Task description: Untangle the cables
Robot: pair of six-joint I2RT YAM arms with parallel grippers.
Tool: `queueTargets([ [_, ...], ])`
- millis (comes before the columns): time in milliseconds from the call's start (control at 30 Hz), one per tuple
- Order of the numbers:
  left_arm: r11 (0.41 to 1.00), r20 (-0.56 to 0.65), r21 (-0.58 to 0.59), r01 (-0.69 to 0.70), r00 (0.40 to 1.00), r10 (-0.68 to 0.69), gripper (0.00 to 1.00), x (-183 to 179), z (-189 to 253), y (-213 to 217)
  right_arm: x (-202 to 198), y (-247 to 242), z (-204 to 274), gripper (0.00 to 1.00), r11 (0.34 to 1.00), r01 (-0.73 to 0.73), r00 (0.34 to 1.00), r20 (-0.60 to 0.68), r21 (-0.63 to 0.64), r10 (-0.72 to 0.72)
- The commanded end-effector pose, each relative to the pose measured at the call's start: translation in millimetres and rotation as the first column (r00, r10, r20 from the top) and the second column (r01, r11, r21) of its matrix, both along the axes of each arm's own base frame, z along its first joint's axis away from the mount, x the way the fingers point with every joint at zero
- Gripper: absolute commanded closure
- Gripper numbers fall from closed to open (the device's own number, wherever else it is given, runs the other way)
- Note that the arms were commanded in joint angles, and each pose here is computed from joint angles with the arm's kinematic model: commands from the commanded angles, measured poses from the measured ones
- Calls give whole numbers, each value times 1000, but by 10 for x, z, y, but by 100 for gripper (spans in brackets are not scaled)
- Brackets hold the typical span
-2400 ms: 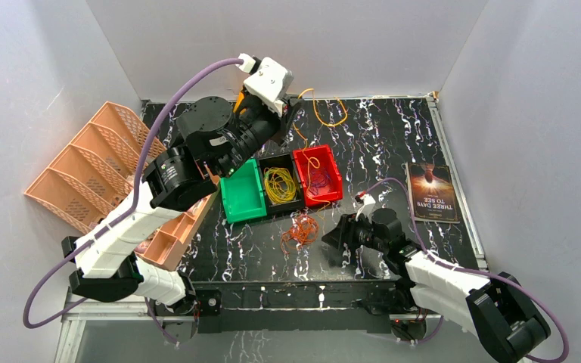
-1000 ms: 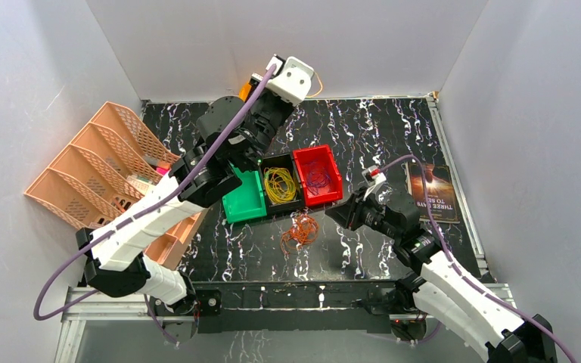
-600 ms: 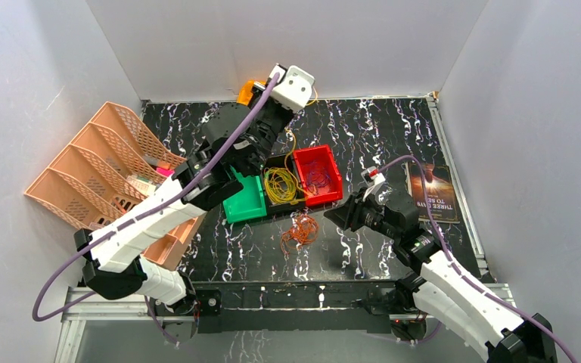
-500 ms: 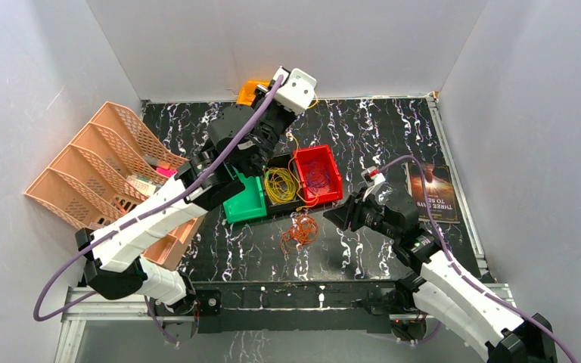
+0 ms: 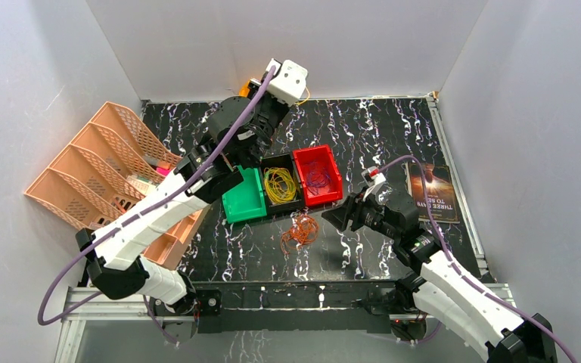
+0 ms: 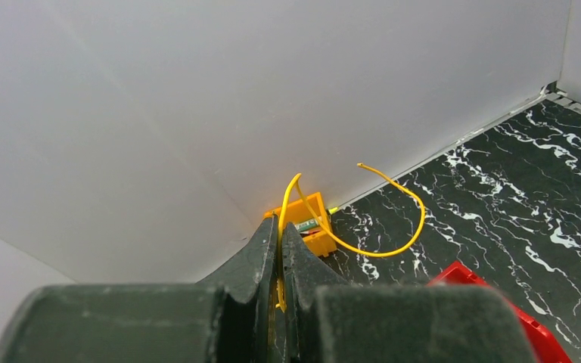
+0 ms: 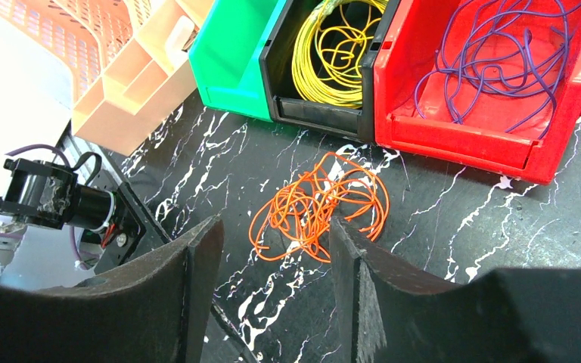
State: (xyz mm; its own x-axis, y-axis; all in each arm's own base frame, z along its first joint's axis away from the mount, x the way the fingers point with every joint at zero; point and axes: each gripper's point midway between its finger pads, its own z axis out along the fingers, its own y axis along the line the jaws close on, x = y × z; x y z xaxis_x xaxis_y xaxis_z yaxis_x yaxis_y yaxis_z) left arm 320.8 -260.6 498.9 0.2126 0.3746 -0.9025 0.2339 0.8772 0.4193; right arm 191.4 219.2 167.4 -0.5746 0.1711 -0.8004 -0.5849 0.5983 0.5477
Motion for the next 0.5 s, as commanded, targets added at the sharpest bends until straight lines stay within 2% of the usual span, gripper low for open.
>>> queueTargets([
  [0,1000,-13,-15,-6,1000,6,100,59,-45,60,53,13,224,38,1000,7,998,67,27,-9],
  [467,1000,-119,-21,-12,993,10,100,333,-496,107,44,3,176,37,1000,9,998,57,20,-10],
])
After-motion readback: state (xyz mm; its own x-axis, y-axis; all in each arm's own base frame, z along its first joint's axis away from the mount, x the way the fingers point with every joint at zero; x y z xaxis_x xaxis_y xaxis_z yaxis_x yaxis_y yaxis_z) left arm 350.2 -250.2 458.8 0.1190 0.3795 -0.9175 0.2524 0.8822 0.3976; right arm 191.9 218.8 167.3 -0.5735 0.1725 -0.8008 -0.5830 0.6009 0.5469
